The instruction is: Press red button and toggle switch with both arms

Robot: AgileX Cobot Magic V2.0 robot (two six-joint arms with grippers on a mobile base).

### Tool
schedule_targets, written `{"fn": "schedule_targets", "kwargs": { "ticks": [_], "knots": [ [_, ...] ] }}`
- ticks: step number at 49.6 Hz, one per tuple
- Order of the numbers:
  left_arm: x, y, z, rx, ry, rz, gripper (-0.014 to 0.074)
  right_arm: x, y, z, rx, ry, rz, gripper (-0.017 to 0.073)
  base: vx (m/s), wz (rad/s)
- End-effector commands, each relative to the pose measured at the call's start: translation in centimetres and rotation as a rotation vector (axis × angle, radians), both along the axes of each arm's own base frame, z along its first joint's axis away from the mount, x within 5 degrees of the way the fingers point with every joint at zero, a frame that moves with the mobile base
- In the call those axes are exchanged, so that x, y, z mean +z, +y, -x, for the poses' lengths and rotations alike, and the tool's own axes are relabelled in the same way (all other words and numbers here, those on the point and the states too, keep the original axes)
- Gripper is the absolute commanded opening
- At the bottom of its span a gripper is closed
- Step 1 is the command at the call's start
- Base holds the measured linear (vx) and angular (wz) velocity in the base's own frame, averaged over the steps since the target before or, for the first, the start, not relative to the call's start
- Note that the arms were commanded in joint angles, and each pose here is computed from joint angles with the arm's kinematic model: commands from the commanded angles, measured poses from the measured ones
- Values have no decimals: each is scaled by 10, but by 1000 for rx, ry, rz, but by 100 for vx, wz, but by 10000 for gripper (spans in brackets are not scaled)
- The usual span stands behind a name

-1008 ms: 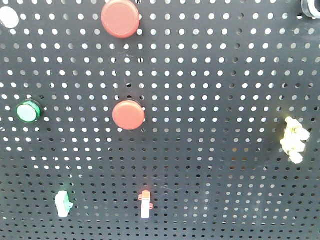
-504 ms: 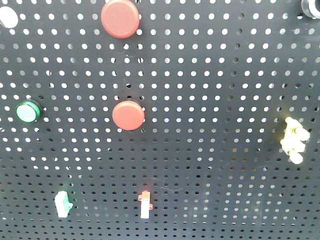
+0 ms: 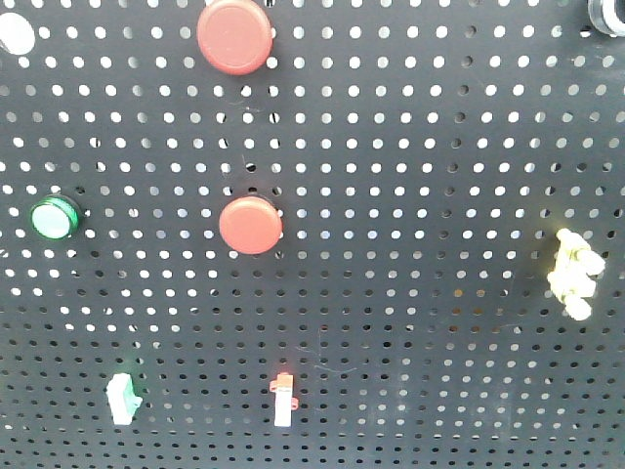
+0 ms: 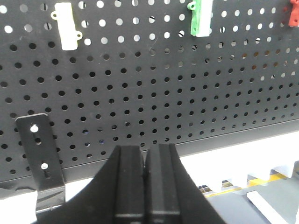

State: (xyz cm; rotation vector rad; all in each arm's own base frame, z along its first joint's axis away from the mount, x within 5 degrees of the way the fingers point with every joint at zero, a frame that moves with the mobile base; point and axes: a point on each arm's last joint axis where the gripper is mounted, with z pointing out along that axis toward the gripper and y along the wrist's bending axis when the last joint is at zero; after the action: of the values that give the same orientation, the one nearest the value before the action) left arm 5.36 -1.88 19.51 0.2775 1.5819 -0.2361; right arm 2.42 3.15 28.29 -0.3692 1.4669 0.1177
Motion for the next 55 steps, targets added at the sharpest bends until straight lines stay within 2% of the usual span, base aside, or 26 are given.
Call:
{"fn": "schedule_targets", "kwargs": {
  "ticks": [1, 5, 9, 13, 18, 19, 20, 27, 30, 33, 41, 55],
  "knots": [
    [-3, 1, -1, 16, -62, 28, 2, 12, -3, 3, -37, -67, -26, -3, 0, 0],
    [-3, 1, -1, 16, -62, 28, 2, 10, -6, 1, -76, -59, 29, -3, 0, 0],
    [-3, 1, -1, 16, -62, 28, 2, 1, -12, -3, -145, 0, 31, -3, 0, 0],
    [-3, 1, -1, 16, -62, 28, 2, -12, -22, -9, -245, 61, -53, -3, 0, 0],
    [-3, 1, -1, 16, -62, 28, 2, -31, -34, -18, -368, 66, -151, -3, 0, 0],
    [-3, 1, -1, 16, -62, 28, 2, -37, -35, -20, -381, 67, -142, -3, 0, 0],
    [-3, 1, -1, 16, -62, 28, 2, -41, -36, -22, -383, 52, -168, -3, 0, 0],
    [-3, 1, -1, 16, -62, 28, 2, -70, -35, -30, -372, 8, -157, -3, 0, 0],
    [-3, 1, -1, 16, -62, 28, 2, -84, -34, -32, -359, 7, -170, -3, 0, 0],
    [-3, 1, -1, 16, -62, 27, 2, -85, -35, -32, -369, 55, -191, -3, 0, 0],
    [-3, 1, -1, 16, -62, 27, 2, -87, -35, -32, -364, 67, -239, -3, 0, 0],
    [-3, 1, -1, 16, -62, 27, 2, -87, -35, -32, -364, 67, -239, -3, 0, 0]
  ]
}}
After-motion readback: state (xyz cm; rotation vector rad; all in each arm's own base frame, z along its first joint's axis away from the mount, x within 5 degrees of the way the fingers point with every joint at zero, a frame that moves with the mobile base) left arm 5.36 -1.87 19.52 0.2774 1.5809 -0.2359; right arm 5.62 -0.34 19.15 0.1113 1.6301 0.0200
